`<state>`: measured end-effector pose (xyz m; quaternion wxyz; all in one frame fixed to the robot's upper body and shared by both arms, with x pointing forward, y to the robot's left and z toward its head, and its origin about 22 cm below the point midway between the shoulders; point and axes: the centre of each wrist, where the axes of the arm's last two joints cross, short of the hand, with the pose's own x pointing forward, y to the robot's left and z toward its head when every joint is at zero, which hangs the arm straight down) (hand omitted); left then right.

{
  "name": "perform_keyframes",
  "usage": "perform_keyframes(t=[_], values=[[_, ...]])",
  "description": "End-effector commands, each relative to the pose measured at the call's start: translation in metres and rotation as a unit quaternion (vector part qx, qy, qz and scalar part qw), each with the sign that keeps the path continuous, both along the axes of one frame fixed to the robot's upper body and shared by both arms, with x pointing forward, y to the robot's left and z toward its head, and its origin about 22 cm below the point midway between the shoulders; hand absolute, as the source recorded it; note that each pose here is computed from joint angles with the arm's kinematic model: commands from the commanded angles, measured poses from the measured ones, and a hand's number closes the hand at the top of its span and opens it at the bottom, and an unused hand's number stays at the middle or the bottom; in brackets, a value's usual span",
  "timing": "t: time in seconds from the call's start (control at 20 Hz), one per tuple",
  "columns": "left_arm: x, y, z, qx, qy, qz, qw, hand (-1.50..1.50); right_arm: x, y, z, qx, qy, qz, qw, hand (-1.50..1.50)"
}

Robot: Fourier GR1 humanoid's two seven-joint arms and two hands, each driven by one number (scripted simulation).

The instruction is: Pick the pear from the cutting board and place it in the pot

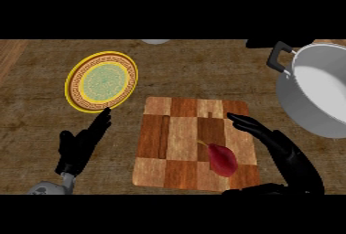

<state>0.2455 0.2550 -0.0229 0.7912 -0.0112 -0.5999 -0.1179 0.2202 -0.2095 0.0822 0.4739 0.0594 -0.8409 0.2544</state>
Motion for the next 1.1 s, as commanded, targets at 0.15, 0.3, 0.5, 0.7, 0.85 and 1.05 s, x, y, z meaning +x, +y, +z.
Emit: perform_keyframes(t=[0.15, 0.3, 0.5, 0.7, 0.85, 1.05], values=[[0.010, -0.005, -0.001, -0.007, 0.009, -0.009, 0.9999, 0.00, -0.011, -0.004, 0.058, -0.140, 0.094, -0.002, 0.986, -1.50], [0.009, -0.010, 0.016, -0.006, 0.012, -0.022, 0.9997, 0.00, -0.004, 0.003, 0.055, -0.142, 0.155, -0.011, 0.978, -1.50], [0.011, -0.011, 0.002, -0.006, -0.003, -0.012, 0.9999, 0.00, 0.016, 0.017, 0.041, -0.141, 0.214, -0.011, 0.966, -1.50], [0.004, -0.009, 0.009, -0.003, 0.002, -0.022, 0.9998, 0.00, 0.019, 0.028, 0.014, -0.237, 0.263, 0.045, 0.934, -1.50], [0.013, -0.005, 0.000, -0.005, 0.009, -0.014, 0.9999, 0.00, 0.024, 0.033, 0.000, -0.299, 0.277, 0.067, 0.911, -1.50], [-0.003, -0.017, 0.005, 0.001, 0.000, -0.017, 0.9999, 0.00, 0.051, 0.023, -0.008, -0.301, 0.272, 0.054, 0.912, -1.50]])
